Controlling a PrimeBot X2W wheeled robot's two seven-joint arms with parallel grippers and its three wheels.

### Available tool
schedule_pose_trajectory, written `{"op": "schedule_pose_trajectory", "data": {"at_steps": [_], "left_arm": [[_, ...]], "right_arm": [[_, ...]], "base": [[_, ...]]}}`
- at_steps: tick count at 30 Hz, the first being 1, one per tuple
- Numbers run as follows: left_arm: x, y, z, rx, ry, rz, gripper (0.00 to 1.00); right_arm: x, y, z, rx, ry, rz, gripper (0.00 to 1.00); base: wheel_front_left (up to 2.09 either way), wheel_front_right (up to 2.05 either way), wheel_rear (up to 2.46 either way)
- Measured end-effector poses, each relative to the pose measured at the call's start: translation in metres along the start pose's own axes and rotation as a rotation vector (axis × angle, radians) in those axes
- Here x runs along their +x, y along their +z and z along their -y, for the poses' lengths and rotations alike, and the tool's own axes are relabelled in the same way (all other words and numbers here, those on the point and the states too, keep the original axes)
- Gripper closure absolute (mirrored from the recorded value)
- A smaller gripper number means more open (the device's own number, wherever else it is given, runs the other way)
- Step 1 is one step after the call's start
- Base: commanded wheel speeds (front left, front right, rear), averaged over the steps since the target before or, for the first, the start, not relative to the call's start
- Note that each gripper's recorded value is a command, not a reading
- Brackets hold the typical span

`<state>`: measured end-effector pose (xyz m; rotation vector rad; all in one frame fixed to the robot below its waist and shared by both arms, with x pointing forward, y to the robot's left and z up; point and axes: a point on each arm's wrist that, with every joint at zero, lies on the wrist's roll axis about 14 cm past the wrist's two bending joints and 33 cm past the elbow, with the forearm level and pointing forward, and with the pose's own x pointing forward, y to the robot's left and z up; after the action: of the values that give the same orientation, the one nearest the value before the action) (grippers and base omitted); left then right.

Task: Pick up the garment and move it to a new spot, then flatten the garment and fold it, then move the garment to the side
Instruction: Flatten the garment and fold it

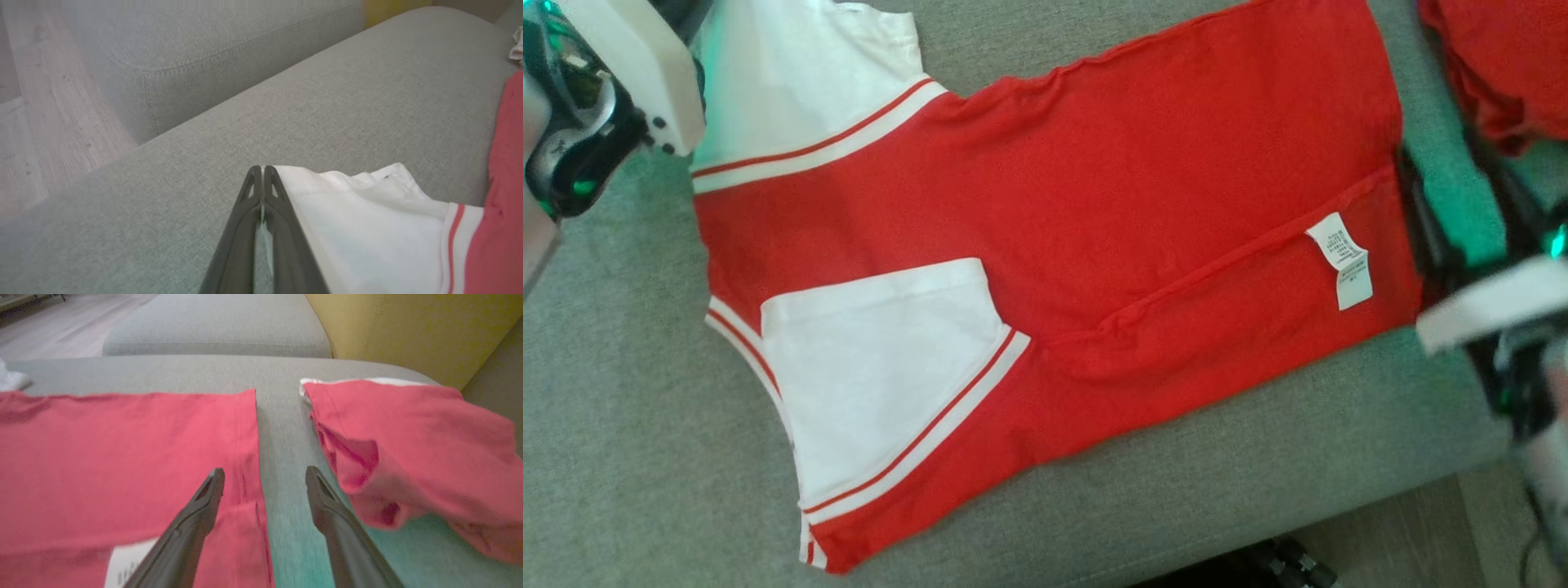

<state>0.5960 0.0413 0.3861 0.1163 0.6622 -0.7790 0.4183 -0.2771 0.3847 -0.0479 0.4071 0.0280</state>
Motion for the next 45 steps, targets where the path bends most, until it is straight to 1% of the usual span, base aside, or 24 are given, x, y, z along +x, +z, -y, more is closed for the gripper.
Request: {"op": "schedule_pose_trajectory", "data": {"at_steps": [2,5,11,15,16,19,23,24,25,26,27,28,31,32,33,34,39,42,43,45], "left_arm": [[-0.003,0.007,0.0,0.02,0.0,0.023,1.0],[-0.007,0.015,0.002,0.045,-0.005,0.049,1.0],[-0.016,0.02,0.003,0.087,-0.014,0.062,1.0],[-0.023,0.021,0.002,0.106,-0.014,0.067,1.0],[-0.026,0.023,0.002,0.117,-0.014,0.075,1.0],[-0.03,0.024,0.0,0.129,-0.013,0.081,1.0],[-0.033,0.021,-0.001,0.129,-0.013,0.081,1.0],[-0.034,0.02,-0.001,0.129,-0.012,0.078,1.0],[-0.035,0.02,-0.001,0.131,-0.011,0.08,1.0],[-0.036,0.019,-0.001,0.132,-0.01,0.081,1.0],[-0.036,0.019,-0.002,0.133,-0.009,0.08,1.0],[-0.037,0.019,-0.002,0.134,-0.007,0.079,1.0],[-0.04,0.02,-0.002,0.137,-0.003,0.084,1.0],[-0.04,0.02,-0.003,0.137,-0.002,0.085,1.0],[-0.041,0.021,-0.003,0.135,-0.001,0.086,1.0],[-0.042,0.021,-0.003,0.135,0.0,0.087,1.0],[-0.046,0.027,-0.007,0.162,0.018,0.129,1.0],[-0.047,0.037,-0.011,0.201,0.032,0.181,1.0],[-0.047,0.037,-0.011,0.201,0.032,0.181,1.0],[-0.05,0.047,-0.016,0.227,0.052,0.223,1.0]], "right_arm": [[0.014,0.018,-0.002,0.022,0.02,0.014,0.0],[0.035,0.035,-0.006,0.057,0.06,-0.022,0.0],[0.073,0.06,0.01,-0.065,0.067,-0.105,0.0],[0.092,0.053,0.009,-0.12,0.076,-0.18,0.0],[0.097,0.041,0.008,-0.166,0.082,-0.235,0.0],[0.102,0.024,0.005,-0.213,0.097,-0.299,0.0],[0.112,0.026,0.002,-0.265,0.113,-0.313,0.0],[0.114,0.028,0.002,-0.278,0.117,-0.313,0.07],[0.115,0.028,0.001,-0.29,0.121,-0.315,0.18],[0.116,0.028,0.0,-0.302,0.126,-0.32,0.25],[0.116,0.026,-0.002,-0.311,0.132,-0.327,0.27],[0.115,0.024,-0.003,-0.318,0.137,-0.337,0.33],[0.116,0.023,-0.004,-0.328,0.148,-0.363,0.53],[0.116,0.023,-0.005,-0.328,0.152,-0.371,0.67],[0.116,0.023,-0.005,-0.324,0.156,-0.377,0.87],[0.116,0.023,-0.006,-0.322,0.161,-0.381,1.0],[0.115,0.026,-0.006,-0.308,0.168,-0.375,1.0],[0.12,0.04,-0.003,-0.304,0.159,-0.305,1.0],[0.12,0.04,-0.003,-0.304,0.159,-0.305,1.0],[0.123,0.053,0.001,-0.292,0.146,-0.246,1.0]], "base": [[0.0,0.0,0.0],[0.0,0.0,0.0],[0.0,0.0,0.0],[0.0,0.0,0.0],[0.0,0.0,0.0],[0.0,0.0,0.0],[0.0,0.0,0.0],[0.0,0.0,0.0],[0.0,0.0,0.0],[0.0,0.0,0.0],[0.0,0.0,0.0],[0.0,0.0,0.0],[0.0,0.0,0.0],[0.0,0.0,0.0],[0.0,0.0,0.0],[0.0,0.0,0.0],[0.0,0.0,0.0],[0.0,0.0,0.0],[0.0,0.0,0.0],[0.0,0.0,0.0]]}}
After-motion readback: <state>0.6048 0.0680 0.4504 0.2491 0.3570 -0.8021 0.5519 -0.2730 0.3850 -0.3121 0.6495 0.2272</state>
